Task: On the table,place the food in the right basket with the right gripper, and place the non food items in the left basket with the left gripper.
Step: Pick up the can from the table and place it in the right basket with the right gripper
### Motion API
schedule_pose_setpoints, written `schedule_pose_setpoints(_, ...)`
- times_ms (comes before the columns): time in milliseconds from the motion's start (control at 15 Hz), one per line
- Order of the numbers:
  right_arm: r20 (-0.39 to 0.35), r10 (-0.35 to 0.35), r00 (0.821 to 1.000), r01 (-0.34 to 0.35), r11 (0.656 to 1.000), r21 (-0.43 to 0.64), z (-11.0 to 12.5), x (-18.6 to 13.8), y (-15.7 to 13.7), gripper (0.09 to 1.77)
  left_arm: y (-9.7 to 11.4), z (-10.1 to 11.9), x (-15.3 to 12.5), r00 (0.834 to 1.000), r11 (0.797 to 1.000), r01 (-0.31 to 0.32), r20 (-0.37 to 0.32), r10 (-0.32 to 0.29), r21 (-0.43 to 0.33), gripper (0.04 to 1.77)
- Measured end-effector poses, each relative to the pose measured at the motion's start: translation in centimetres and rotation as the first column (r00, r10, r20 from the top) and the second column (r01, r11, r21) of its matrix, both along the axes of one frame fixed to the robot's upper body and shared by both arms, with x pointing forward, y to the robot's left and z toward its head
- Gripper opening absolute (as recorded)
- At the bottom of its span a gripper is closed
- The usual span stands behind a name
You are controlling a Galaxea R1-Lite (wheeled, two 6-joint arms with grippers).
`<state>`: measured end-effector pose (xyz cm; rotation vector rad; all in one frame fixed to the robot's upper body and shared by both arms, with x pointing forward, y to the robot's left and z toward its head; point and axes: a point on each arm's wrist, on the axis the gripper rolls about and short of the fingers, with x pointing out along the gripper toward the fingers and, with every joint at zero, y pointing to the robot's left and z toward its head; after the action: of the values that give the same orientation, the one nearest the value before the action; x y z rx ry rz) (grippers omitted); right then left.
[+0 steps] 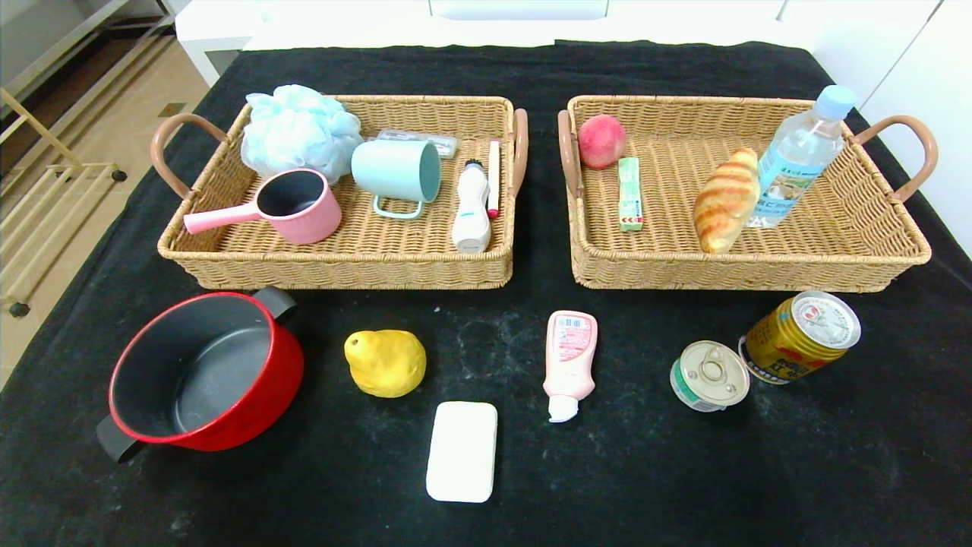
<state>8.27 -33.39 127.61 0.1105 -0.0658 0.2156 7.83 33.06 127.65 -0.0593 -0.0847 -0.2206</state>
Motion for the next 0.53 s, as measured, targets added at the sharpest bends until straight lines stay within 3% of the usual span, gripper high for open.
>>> schedule_pose_setpoints(133,-0.007,0.057,0.998,-0.057,0.998,-0.003,1.8,1.2,0.2,1.71,-0.2,2.4,1.8,0.994,0.994,0.113,-0.001,-0.113,0.006,1.72)
schedule_pose_setpoints(333,-0.033,0.222,0.974,-0.223,0.975,-0.017,5.0,3.7,0.8,1.71,-1.2,4.1,5.0,0.957,0.955,0.29,-0.038,-0.288,0.063,1.72)
schedule_pose_setpoints(400,-0.038,0.272,0.962,-0.273,0.962,-0.02,5.8,4.3,1.0,1.71,-1.7,4.3,6.0,0.936,0.933,0.349,-0.066,-0.345,0.084,1.72)
schedule_pose_setpoints(533,-0.059,0.363,0.93,-0.365,0.931,-0.02,7.0,5.6,1.8,1.71,-3.2,4.8,7.6,0.88,0.877,0.471,-0.116,-0.461,0.096,1.72)
